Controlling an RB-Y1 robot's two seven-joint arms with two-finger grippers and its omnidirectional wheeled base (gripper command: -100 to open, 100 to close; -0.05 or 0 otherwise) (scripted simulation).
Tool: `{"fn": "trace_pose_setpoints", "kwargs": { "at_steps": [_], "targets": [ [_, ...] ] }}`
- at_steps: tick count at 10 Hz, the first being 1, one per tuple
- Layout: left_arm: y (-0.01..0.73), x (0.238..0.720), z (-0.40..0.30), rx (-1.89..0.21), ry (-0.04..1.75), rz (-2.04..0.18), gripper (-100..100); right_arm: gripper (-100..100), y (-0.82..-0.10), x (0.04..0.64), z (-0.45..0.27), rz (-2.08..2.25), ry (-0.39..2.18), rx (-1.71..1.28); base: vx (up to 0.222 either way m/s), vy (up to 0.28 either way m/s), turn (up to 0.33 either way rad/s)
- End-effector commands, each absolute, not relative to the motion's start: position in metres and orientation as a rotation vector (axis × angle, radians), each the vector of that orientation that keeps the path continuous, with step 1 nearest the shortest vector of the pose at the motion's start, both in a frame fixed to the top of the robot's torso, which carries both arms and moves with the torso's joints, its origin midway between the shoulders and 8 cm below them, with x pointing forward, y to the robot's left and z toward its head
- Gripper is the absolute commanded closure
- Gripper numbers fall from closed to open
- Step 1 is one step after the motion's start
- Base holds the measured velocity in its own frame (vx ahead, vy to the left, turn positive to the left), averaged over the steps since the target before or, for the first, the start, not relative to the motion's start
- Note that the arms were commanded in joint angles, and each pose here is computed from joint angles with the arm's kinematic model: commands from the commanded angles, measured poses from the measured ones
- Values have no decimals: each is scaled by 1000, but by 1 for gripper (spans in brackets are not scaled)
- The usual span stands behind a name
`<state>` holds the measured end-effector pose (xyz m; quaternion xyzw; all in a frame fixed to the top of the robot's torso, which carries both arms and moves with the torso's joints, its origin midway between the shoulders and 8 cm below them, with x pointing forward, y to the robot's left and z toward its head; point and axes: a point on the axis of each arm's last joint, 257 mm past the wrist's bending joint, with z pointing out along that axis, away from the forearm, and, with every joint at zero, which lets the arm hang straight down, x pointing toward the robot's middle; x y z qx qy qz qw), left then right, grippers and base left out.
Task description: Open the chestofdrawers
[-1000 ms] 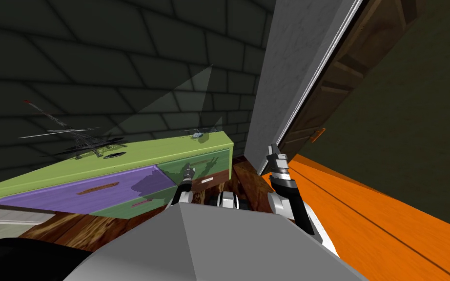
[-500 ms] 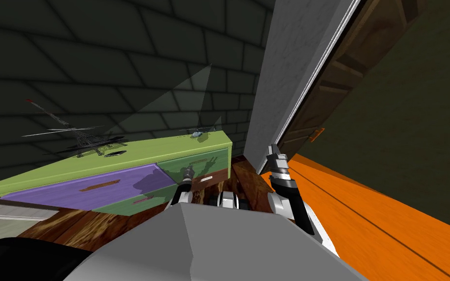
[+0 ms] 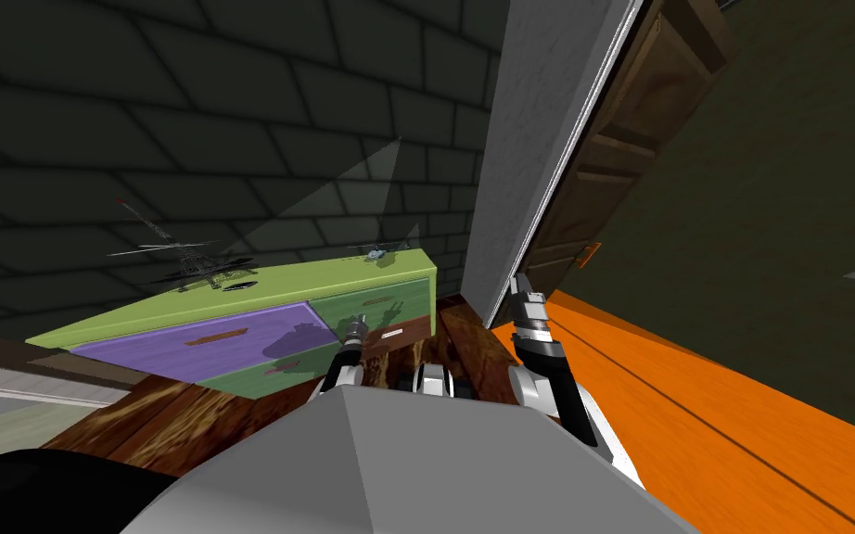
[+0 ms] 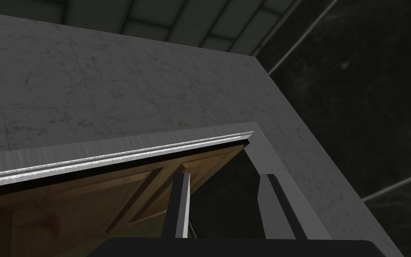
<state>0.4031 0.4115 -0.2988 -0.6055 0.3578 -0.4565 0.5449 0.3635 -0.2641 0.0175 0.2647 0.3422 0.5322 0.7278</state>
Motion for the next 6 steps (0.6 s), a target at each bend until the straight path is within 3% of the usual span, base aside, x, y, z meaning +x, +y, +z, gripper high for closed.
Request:
{"fn": "trace_pose_setpoints", "kwargs": {
  "at_steps": [1,4,6],
  "targets": [
    [422,406,-291,-1418,861,-1067,-100,0,-264,363,17,1173,754,583,138,13,14],
    [422,407,-298,-1457,847,-1056,-100,0,-264,363,17,1173,754,583,203,18,10],
    [424,407,-296,-1443,853,-1057,-100,0,-264,363,18,1173,754,583,58,5,1]
  ]
}}
